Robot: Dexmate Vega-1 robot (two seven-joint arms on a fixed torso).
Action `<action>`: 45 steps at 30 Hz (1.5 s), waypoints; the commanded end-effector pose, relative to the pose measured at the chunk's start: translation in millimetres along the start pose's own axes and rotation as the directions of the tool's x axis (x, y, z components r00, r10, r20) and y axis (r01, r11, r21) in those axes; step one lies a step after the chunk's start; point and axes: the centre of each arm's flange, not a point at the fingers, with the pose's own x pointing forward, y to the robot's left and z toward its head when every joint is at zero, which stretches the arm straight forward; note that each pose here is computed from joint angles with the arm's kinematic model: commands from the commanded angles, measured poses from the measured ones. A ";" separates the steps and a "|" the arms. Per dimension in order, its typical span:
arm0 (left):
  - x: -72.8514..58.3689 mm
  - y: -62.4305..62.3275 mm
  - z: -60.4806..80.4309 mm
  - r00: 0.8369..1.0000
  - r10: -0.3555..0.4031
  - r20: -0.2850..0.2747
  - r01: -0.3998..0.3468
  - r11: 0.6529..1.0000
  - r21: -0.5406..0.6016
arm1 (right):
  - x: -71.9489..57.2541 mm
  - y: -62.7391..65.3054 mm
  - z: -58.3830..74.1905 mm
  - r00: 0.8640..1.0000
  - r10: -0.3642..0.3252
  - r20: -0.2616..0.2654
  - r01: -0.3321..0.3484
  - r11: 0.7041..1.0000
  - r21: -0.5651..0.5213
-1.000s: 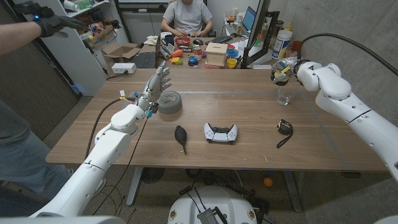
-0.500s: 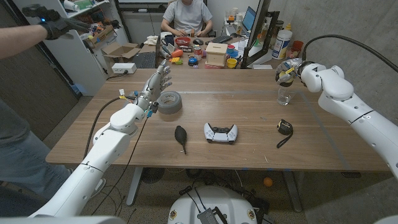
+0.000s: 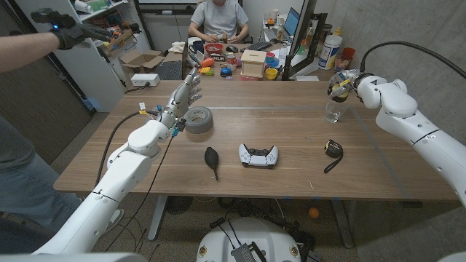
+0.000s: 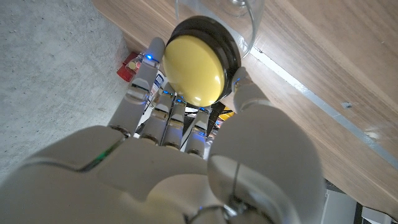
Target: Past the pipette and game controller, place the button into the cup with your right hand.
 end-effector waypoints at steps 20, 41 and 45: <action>3.3 -12.4 3.6 1.000 -0.016 -0.009 0.017 1.000 0.019 | 11.5 35.8 -14.5 0.999 0.043 -0.026 -0.042 0.998 0.054; 6.9 -14.6 -4.2 0.999 -0.026 -0.019 0.026 1.000 0.004 | 5.8 19.0 -2.6 0.999 0.042 -0.011 -0.041 0.998 0.048; 7.7 -14.5 -4.7 0.999 -0.026 -0.019 0.026 1.000 0.001 | 4.1 15.7 -1.9 0.999 0.042 -0.011 -0.041 0.997 0.059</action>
